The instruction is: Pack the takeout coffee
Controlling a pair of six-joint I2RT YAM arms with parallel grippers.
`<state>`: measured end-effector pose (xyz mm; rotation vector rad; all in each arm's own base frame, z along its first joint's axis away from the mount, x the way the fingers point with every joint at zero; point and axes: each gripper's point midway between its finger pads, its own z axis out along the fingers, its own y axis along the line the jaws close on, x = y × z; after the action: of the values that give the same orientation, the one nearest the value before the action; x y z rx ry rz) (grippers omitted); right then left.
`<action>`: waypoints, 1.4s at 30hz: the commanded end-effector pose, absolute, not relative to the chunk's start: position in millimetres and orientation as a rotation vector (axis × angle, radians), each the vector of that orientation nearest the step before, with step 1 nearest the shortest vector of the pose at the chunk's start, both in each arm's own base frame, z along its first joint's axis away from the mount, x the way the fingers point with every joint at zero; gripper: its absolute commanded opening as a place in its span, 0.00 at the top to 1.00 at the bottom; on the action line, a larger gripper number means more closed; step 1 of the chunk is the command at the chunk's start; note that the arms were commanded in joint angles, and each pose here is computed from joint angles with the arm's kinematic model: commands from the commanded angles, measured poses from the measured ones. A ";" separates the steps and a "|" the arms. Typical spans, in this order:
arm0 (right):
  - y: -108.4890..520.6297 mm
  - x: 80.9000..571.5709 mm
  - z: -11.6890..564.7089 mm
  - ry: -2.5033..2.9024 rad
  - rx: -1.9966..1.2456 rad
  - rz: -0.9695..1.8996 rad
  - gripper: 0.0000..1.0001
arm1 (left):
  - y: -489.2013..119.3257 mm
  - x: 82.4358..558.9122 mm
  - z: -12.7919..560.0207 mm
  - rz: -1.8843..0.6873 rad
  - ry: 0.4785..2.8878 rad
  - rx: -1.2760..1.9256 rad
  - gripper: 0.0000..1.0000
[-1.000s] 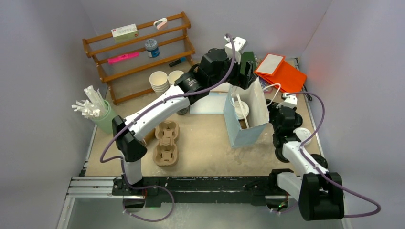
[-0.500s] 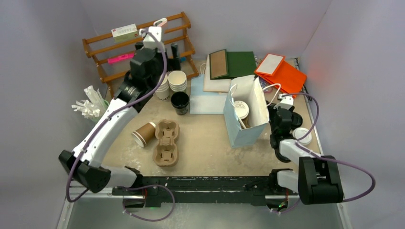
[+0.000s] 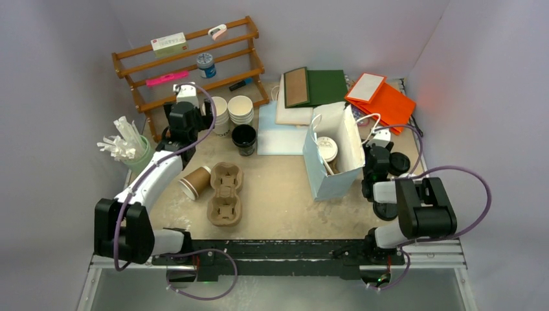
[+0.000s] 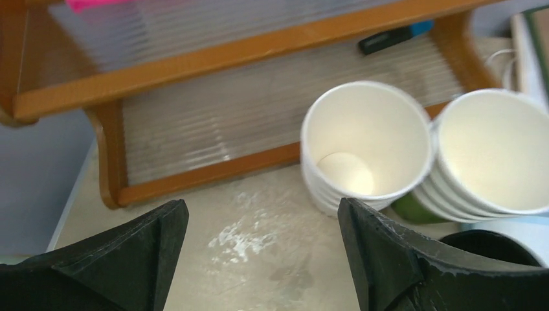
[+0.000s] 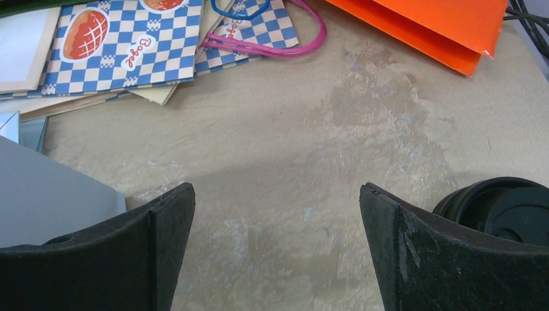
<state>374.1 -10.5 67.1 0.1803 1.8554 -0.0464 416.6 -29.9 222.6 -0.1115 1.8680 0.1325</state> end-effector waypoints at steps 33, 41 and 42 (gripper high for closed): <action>-9.2 387.4 96.6 1.644 0.147 -0.039 0.01 | 11.4 387.1 87.7 0.213 1.690 -0.022 0.11; -9.2 387.5 96.8 1.643 0.147 -0.038 0.01 | 6.4 385.7 82.9 0.211 1.684 0.015 0.11; -9.3 387.5 96.8 1.643 0.147 -0.038 0.01 | 6.3 386.0 83.9 0.213 1.677 0.013 0.11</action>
<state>384.0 -10.6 82.3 0.1651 1.7005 -0.0389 379.6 9.5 65.3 -0.0077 1.7634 0.2161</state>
